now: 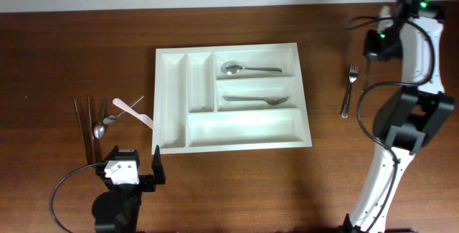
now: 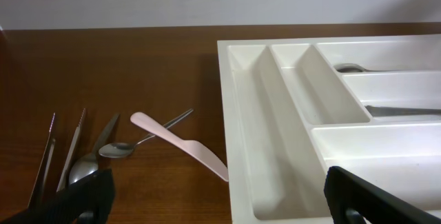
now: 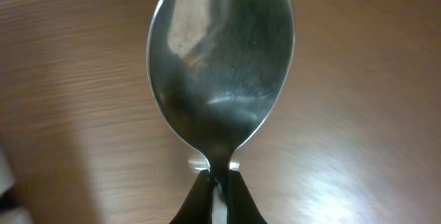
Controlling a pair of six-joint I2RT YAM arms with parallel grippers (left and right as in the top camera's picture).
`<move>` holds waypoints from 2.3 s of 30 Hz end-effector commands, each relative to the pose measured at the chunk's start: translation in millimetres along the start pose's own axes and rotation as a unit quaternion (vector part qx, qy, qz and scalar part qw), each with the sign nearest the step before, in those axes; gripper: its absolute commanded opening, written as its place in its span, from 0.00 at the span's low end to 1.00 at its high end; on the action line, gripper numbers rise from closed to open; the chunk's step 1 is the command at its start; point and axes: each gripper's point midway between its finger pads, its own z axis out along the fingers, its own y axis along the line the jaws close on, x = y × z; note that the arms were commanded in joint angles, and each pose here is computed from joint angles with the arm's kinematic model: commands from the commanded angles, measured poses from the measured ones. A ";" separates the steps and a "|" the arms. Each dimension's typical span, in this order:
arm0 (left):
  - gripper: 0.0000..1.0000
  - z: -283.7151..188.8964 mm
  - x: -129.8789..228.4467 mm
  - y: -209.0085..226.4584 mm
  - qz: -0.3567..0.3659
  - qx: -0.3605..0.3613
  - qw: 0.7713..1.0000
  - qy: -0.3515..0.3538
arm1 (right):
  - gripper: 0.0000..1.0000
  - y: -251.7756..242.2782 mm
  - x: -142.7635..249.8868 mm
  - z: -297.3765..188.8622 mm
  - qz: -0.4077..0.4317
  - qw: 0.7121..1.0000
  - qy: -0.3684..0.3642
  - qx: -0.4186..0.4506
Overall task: Pack container
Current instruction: 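Carry the spoon to the upper compartment and release it beside the first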
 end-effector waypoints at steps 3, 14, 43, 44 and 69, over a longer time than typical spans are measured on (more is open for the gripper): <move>0.99 0.0 0.7 -1.4 0.007 0.005 1.000 -0.001 | 0.04 101.5 -20.7 -37.4 -0.195 0.974 -0.066 -0.090; 0.99 0.0 0.7 -1.4 0.007 0.005 1.000 -0.001 | 0.04 230.5 -1.8 -37.7 -0.460 0.883 -0.081 -0.040; 0.99 0.0 0.7 -1.4 0.007 0.005 1.000 -0.001 | 0.11 316.7 92.7 11.2 -0.752 0.650 -0.014 -0.108; 0.99 0.0 0.7 -1.4 0.007 0.005 1.000 -0.001 | 0.19 318.0 90.3 11.4 -0.746 0.657 -0.018 -0.106; 0.99 0.0 0.7 -1.4 0.007 0.005 1.000 -0.001 | 0.71 186.7 12.7 -46.3 -0.199 0.979 -0.024 0.044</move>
